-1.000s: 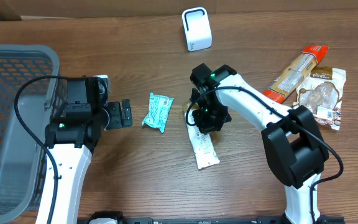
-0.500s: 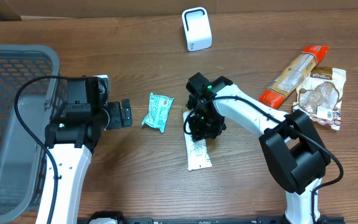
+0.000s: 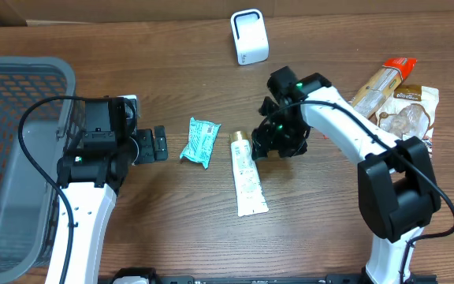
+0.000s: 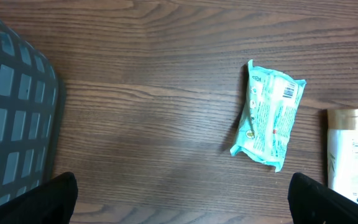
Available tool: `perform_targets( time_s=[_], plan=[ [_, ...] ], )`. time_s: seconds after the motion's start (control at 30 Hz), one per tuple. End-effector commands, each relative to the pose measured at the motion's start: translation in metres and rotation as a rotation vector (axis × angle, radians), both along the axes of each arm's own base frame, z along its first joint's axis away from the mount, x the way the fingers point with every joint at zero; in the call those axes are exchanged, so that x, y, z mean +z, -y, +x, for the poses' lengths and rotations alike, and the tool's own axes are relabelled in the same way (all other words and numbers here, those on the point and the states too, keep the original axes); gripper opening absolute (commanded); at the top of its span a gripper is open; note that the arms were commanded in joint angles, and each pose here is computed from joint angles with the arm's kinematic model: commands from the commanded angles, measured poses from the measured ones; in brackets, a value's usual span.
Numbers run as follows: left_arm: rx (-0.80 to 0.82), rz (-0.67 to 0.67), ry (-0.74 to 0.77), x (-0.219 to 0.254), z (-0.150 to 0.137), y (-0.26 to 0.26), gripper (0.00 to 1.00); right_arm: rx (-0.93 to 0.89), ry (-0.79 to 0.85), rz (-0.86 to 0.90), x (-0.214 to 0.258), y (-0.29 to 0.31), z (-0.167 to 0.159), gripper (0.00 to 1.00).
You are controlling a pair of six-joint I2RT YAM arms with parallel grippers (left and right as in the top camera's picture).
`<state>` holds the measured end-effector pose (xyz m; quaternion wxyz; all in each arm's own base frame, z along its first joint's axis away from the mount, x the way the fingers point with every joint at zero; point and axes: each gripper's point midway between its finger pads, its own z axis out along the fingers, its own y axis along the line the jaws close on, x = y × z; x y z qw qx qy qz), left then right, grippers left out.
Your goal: Scan the item barcode
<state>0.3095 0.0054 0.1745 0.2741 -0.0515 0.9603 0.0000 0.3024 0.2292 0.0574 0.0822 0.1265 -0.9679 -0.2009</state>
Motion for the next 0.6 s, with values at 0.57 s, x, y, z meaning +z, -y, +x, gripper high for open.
perform_targets(
  time_s=[0.57],
  plan=[
    [-0.006, 0.013, -0.008, -0.003, 0.000, -0.002, 1.00, -0.091, -0.196, 0.359, -0.037, -0.041, -0.054, 0.68]
  ],
)
